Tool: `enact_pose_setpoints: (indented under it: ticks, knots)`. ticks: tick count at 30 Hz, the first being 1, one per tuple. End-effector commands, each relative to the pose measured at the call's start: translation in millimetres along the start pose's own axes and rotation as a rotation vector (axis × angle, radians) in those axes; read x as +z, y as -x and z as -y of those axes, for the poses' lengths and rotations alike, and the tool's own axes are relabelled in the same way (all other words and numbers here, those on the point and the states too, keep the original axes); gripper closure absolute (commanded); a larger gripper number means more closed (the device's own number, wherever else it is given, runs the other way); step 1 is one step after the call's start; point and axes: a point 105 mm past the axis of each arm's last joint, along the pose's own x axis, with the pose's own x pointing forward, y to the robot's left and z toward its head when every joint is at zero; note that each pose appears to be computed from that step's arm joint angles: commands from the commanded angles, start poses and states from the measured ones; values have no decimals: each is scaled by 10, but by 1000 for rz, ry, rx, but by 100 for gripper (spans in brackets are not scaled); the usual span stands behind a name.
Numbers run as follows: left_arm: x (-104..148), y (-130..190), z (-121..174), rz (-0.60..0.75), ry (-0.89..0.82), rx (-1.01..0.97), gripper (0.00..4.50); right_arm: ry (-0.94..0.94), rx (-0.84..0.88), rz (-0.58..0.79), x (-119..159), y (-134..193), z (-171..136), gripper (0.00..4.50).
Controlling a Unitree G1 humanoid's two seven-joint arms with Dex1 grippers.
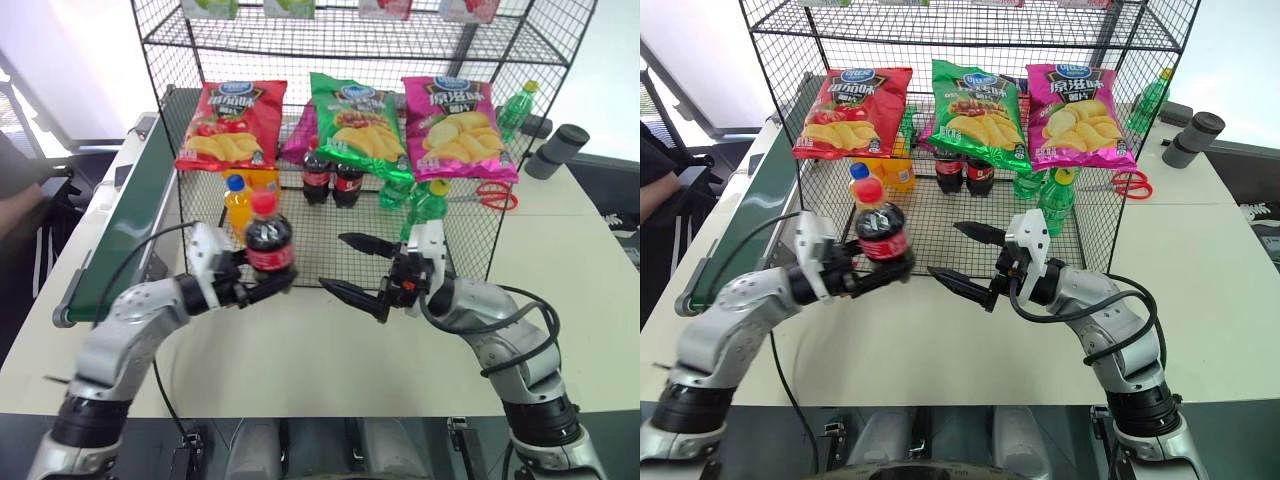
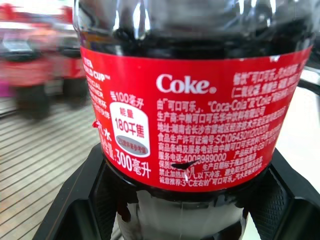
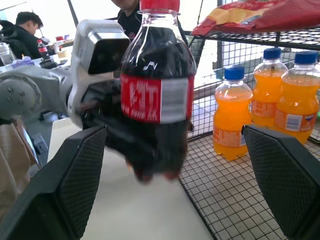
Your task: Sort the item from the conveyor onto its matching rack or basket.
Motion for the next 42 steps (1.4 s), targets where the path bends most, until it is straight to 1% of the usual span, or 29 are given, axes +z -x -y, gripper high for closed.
enact_pose_setpoints:
  ticks: [1,6,18,19,20,21,22,26,28,29,30,33,35,38,40,42]
  knots:
    - [146,-186,122,45,-118,-122,163,20,19,45,124,-59,-68,0]
    - [218,-376,200,84,-150,-217,163,5,-13,28,85,-28,-53,0]
    - [165,-476,245,59,-216,-265,163,-29,-8,40,95,-17,-88,0]
    - [165,-478,245,60,-217,-263,163,-30,-5,40,94,-19,-87,54]
    - [166,-478,243,61,-218,-259,163,-32,-3,39,93,-19,-88,75]
    - [167,-477,240,62,-219,-254,163,-30,-1,38,94,-20,-88,123]
    - [166,-476,238,62,-218,-251,163,-28,1,39,97,-20,-87,149]
    - [151,-472,240,55,-185,-247,163,-17,-1,50,123,-30,-69,150]
    - [140,-468,212,51,-152,-229,60,-12,-5,61,146,-41,-50,150]
    - [136,-459,198,49,-147,-221,20,-9,-11,66,155,-45,-34,150]
    - [130,-448,178,46,-152,-207,7,-3,-19,70,161,-48,-16,150]
    - [103,-409,99,37,-179,-143,7,23,-52,76,170,-47,50,150]
    - [-16,-258,2,-1,-145,-71,7,46,-131,78,152,-23,188,150]
    - [-172,-27,-102,-40,-58,29,7,61,-242,26,-20,21,378,150]
    - [-250,107,-146,-64,-52,88,7,78,-301,-17,-175,34,473,150]
    - [-281,210,-178,-63,-37,138,7,98,-362,-4,-232,18,558,150]
